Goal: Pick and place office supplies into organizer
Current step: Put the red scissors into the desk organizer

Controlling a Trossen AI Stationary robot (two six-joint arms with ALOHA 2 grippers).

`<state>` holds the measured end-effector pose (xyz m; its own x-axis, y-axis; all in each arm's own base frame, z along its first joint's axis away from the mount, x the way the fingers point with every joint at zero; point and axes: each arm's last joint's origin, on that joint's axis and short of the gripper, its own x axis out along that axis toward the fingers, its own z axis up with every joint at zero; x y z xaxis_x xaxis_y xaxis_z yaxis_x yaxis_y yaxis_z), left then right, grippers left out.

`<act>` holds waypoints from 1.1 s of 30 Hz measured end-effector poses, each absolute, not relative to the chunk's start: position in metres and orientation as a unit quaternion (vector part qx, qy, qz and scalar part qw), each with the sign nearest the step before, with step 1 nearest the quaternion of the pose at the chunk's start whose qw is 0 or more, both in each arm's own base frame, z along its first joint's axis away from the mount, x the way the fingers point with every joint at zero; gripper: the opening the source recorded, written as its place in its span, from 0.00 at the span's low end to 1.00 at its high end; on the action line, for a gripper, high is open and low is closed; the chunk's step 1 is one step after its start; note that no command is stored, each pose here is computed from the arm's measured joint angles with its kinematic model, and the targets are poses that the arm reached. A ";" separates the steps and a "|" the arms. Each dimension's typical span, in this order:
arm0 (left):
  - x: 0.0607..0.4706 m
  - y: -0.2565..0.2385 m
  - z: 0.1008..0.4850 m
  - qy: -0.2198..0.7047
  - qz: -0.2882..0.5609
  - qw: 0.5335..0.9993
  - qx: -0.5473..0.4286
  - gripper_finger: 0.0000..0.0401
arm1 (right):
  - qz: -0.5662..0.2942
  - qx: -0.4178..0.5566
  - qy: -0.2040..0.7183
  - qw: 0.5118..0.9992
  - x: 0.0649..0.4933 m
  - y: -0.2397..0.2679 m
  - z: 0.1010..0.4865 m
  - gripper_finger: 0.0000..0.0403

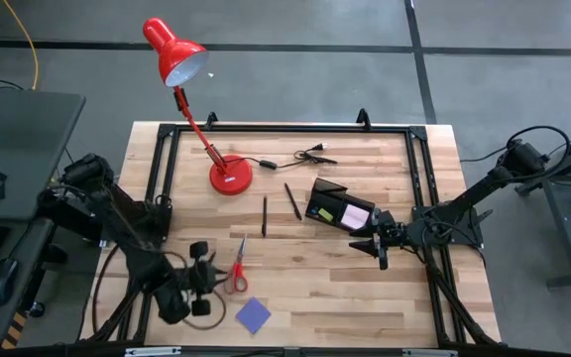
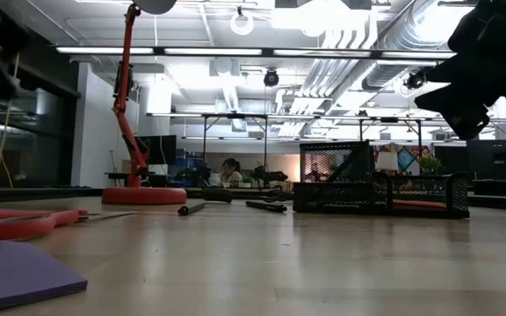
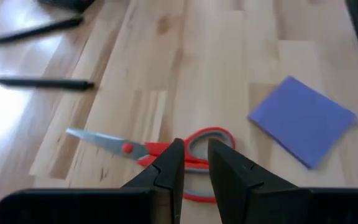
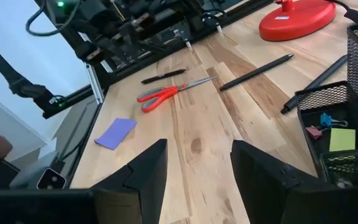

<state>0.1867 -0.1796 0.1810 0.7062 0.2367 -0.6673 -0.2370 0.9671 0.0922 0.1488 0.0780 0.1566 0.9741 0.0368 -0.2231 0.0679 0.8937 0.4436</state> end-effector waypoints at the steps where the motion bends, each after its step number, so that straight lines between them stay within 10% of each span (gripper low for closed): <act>1: 0.185 -0.183 0.180 0.364 0.125 0.923 0.013 0.16 | -0.008 0.230 0.114 0.966 0.149 0.078 0.156 0.42; 24: 0.172 -0.238 0.145 0.341 0.068 0.922 0.172 0.16 | -0.012 0.223 0.124 0.967 0.148 0.078 0.154 0.40; 33: 0.174 -0.240 0.126 0.332 0.098 0.921 0.179 0.34 | -0.007 0.221 0.131 0.966 0.148 0.078 0.153 0.39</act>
